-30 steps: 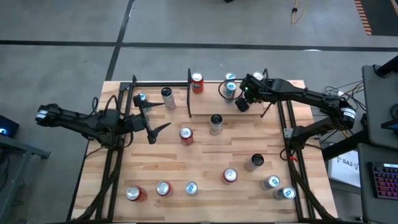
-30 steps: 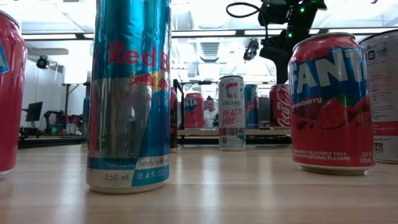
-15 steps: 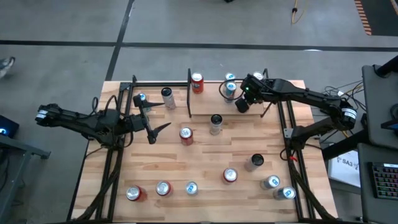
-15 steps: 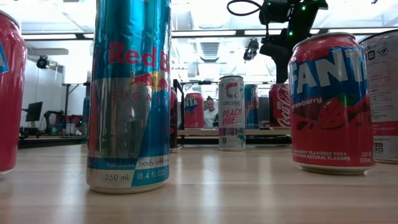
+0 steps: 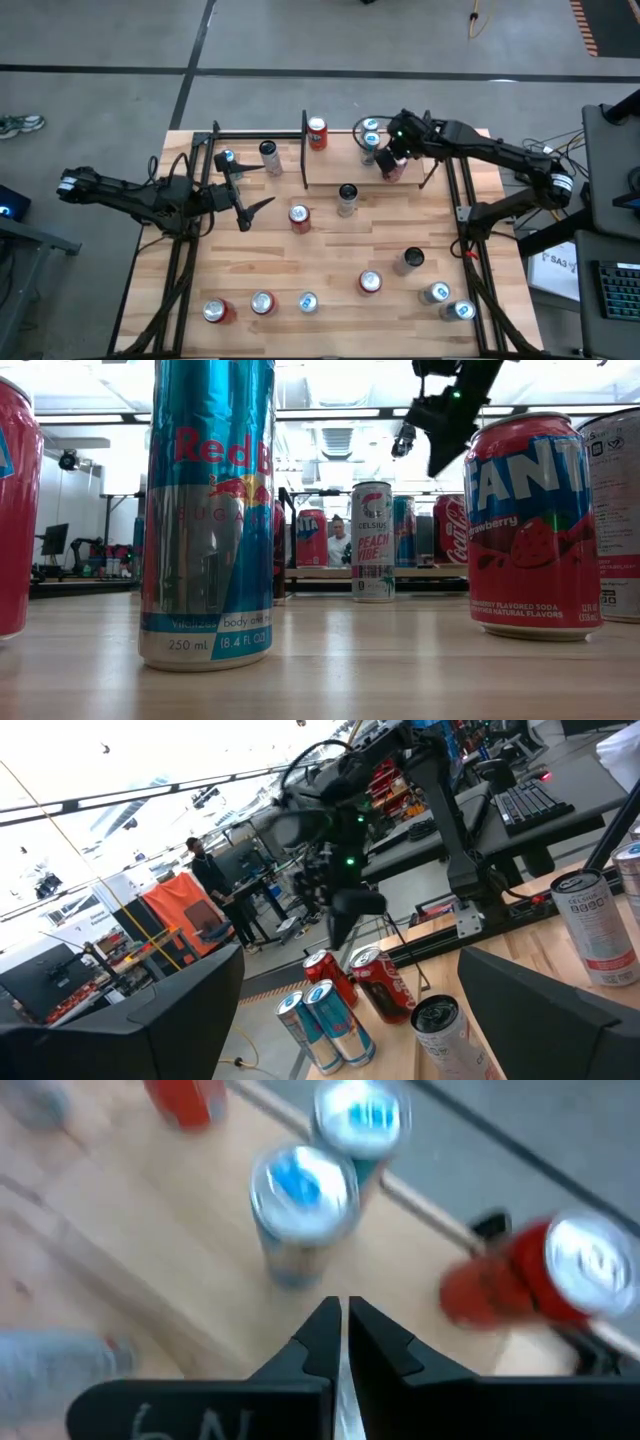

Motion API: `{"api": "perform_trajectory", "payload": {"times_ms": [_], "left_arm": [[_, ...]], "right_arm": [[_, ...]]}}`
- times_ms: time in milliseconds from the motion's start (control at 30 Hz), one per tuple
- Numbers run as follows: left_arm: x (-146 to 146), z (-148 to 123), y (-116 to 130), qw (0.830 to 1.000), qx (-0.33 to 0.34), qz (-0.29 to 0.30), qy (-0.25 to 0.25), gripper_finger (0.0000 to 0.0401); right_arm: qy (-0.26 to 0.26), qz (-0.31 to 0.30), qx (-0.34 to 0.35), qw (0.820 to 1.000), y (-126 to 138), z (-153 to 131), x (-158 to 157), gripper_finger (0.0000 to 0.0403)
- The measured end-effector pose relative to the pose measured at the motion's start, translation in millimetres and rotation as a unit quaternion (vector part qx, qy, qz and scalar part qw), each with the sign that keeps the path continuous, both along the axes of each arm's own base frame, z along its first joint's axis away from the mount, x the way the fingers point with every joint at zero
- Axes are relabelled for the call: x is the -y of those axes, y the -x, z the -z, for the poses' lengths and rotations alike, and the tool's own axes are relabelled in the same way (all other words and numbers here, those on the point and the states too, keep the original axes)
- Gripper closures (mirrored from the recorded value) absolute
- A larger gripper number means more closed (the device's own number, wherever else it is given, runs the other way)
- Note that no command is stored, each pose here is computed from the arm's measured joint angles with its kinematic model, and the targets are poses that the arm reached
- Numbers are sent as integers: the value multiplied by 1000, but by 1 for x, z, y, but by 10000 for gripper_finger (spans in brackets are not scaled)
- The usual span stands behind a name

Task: Place canned beverage on shelf
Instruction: Adjust the blue soda can on the shelf

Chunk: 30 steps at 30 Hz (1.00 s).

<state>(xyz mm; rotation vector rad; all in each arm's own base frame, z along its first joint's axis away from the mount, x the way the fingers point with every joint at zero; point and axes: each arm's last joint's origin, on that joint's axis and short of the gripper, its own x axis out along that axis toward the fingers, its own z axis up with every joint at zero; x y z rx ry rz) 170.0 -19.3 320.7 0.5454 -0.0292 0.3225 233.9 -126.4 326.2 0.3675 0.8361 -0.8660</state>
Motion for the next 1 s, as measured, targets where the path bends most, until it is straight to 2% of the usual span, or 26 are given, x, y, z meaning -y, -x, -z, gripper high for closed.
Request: {"api": "perform_trajectory", "payload": {"times_ms": [200,433,700,1000], "left_arm": [[0,0,0,1000,0,0,0,49],[0,0,0,1000,0,0,0,49],[0,0,0,1000,0,0,0,49],[0,0,0,1000,0,0,0,49]], "right_arm": [[59,-22,64,996,-17,-10,12,390],[93,-10,72,993,-36,6,44,390],[83,33,39,995,-45,45,88,390],[77,46,31,995,-46,52,95,390]]}}
